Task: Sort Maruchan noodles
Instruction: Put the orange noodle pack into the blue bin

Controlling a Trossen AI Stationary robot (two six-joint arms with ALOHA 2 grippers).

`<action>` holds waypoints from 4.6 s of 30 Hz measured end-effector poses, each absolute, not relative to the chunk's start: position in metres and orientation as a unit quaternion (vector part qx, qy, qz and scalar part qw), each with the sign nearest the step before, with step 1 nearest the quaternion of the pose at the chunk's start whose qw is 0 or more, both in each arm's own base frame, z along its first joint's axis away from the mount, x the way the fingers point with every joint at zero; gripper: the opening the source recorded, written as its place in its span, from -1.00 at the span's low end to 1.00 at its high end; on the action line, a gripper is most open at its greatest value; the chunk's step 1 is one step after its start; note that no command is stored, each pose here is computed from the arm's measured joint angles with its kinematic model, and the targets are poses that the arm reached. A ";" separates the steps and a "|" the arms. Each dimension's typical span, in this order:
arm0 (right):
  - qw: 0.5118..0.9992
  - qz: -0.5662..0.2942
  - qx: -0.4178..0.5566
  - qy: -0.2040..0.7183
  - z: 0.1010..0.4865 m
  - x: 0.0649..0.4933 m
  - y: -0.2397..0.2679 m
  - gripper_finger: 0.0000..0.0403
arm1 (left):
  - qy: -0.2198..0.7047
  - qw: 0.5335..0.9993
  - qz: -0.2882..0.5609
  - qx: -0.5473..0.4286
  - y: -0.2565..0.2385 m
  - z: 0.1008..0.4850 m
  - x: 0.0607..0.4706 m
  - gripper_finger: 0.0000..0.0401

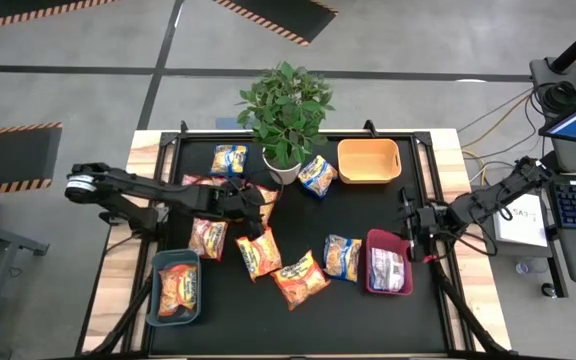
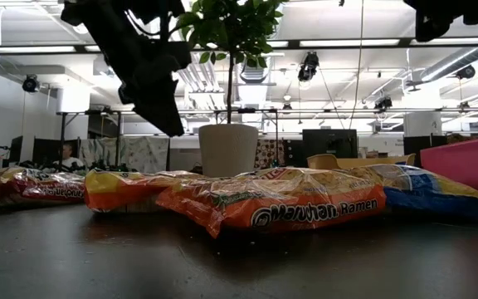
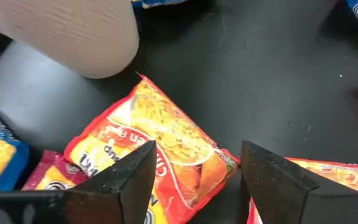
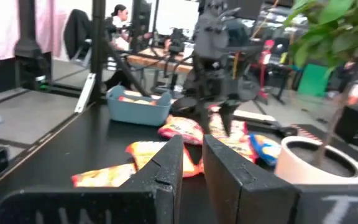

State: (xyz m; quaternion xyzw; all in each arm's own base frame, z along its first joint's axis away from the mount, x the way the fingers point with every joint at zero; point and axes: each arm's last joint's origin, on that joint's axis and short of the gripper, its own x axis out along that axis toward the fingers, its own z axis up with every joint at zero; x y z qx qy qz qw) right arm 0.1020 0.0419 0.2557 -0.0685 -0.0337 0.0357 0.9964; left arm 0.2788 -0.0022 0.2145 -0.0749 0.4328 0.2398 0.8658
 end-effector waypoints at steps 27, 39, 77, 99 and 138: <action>0.994 0.030 -0.079 -0.065 0.263 0.101 0.041 -0.74 | 0.465 0.822 0.324 -0.061 -0.001 0.165 0.297 -0.09; 0.994 0.030 -0.079 -0.068 0.263 0.101 0.041 -0.74 | 0.454 0.876 0.087 -0.135 -0.046 0.188 0.312 -0.09; 0.994 0.014 -0.086 -0.066 0.263 0.101 0.040 -0.74 | 0.367 0.917 0.153 -0.008 -0.054 0.173 0.340 -0.87; 0.994 0.013 -0.087 -0.062 0.263 0.101 0.040 -0.74 | 0.338 0.916 0.205 -0.067 -0.052 0.180 0.341 -0.01; 0.994 0.015 -0.090 -0.055 0.261 0.101 0.040 -0.74 | 0.224 0.947 0.172 -0.155 -0.014 0.125 0.305 0.43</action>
